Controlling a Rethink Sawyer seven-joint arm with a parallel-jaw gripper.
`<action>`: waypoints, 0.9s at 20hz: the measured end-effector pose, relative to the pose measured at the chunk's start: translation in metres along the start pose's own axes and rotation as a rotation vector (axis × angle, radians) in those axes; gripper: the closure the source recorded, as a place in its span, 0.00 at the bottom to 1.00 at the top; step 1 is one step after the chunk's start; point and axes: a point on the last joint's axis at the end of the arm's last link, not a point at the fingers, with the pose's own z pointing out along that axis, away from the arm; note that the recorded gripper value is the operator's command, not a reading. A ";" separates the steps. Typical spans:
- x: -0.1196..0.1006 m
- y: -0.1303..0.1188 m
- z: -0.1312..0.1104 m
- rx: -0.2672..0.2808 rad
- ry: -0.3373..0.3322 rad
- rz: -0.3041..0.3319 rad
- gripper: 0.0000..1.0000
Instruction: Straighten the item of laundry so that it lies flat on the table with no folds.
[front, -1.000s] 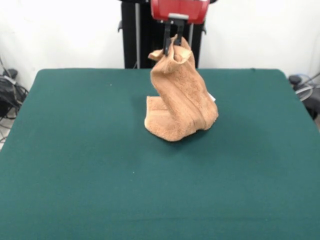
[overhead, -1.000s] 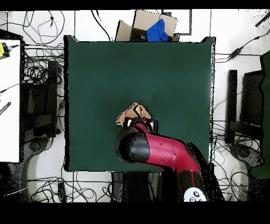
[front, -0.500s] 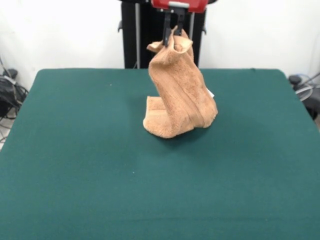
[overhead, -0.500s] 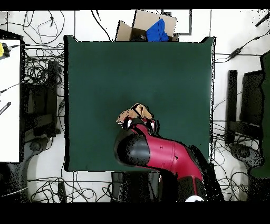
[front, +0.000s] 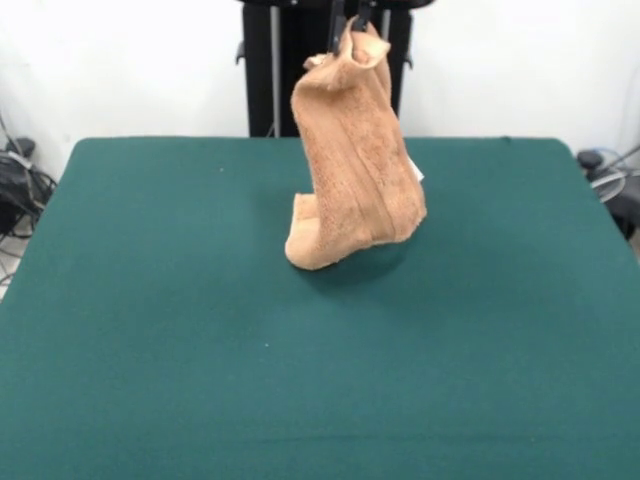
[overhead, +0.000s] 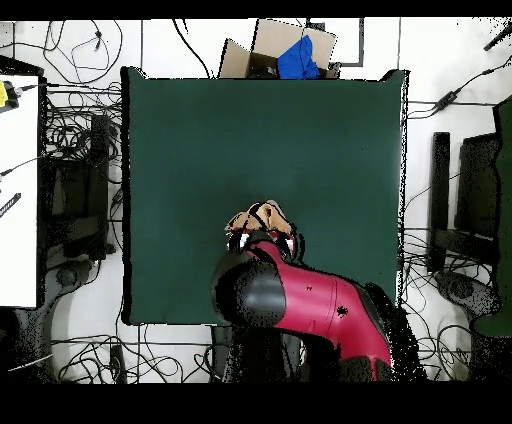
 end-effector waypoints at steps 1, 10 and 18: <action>0.000 0.000 -0.002 0.000 -0.001 0.001 1.00; 0.018 -0.001 -0.017 0.001 -0.001 0.019 1.00; 0.048 -0.026 -0.036 -0.002 0.024 0.118 1.00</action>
